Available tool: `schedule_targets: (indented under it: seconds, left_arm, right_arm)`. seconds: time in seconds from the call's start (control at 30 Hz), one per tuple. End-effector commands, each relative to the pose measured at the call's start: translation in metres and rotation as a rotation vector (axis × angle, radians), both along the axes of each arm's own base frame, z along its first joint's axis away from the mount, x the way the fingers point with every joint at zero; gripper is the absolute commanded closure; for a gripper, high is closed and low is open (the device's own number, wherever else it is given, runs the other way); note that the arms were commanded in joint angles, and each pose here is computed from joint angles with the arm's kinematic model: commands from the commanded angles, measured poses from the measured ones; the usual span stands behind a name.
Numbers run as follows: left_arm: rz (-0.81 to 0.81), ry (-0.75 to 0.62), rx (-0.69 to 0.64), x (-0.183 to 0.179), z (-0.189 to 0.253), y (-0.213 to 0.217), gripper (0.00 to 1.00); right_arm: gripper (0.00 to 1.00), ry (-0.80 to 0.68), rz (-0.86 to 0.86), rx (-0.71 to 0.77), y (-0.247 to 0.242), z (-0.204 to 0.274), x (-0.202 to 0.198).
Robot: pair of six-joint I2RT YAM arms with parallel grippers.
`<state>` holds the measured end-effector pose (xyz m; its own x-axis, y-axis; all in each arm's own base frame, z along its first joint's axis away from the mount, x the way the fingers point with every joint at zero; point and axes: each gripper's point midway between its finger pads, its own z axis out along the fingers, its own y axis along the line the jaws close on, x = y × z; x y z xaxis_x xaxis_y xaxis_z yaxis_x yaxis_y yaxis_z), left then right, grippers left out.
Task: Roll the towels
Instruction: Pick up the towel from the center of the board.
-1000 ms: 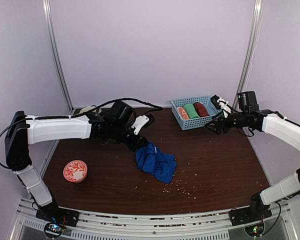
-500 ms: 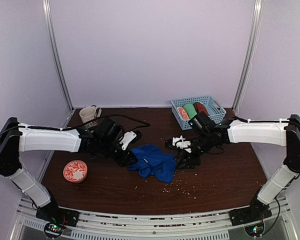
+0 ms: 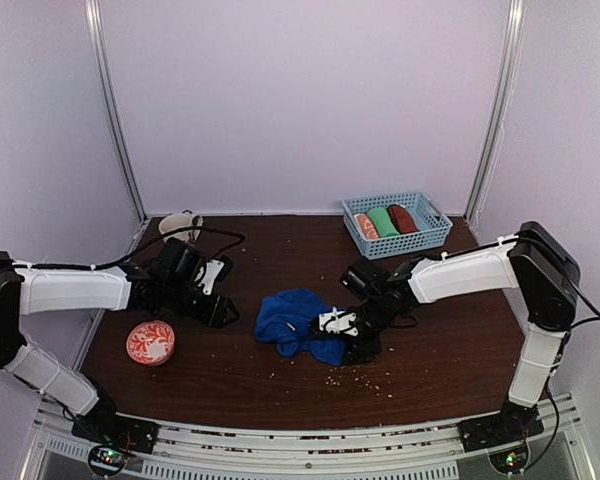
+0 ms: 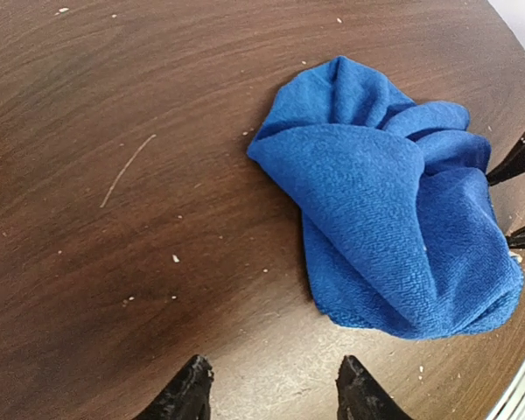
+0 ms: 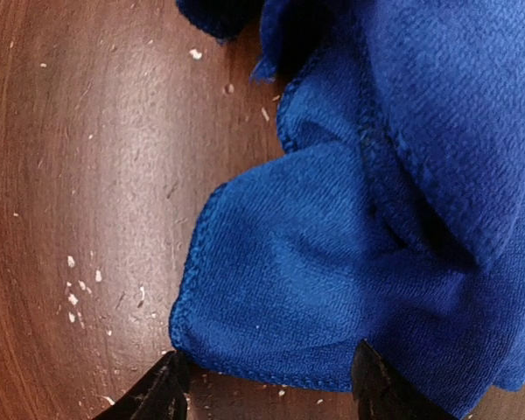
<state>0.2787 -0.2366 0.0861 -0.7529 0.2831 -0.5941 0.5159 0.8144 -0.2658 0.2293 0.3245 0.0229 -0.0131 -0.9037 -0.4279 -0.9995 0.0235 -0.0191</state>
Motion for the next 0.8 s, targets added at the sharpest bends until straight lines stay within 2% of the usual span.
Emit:
schedule_targets:
  seconds: [0.0, 0.3, 0.37, 0.53, 0.6, 0.7, 0.77]
  left_arm:
    - [-0.012, -0.028, -0.055, 0.007, 0.008, -0.012, 0.5]
    - [-0.018, -0.079, -0.069, 0.012, 0.02, -0.013, 0.5]
    - [-0.017, -0.08, -0.063, 0.012, 0.019, -0.013, 0.5]
    - [-0.019, -0.085, -0.053, 0.014, 0.022, -0.013, 0.5]
    - [-0.026, -0.102, -0.051, 0.016, 0.03, -0.014, 0.5]
    - [-0.056, -0.133, -0.091, 0.016, 0.047, -0.02, 0.48]
    - [-0.066, -0.152, -0.12, 0.016, 0.058, -0.024, 0.48]
  right_arm:
    - [0.36, -0.018, -0.007, 0.008, 0.017, 0.002, 0.006]
    - [0.37, -0.029, -0.014, -0.057, 0.021, -0.009, 0.004]
    - [0.47, -0.029, -0.024, -0.085, 0.02, -0.016, 0.004]
    - [0.94, -0.033, -0.053, -0.094, 0.024, 0.002, 0.011]
    - [1.0, -0.051, -0.055, -0.069, 0.026, 0.029, 0.015]
    - [1.0, -0.093, -0.077, 0.028, 0.032, 0.092, 0.032]
    - [1.0, -0.142, -0.09, 0.15, 0.04, 0.154, 0.049]
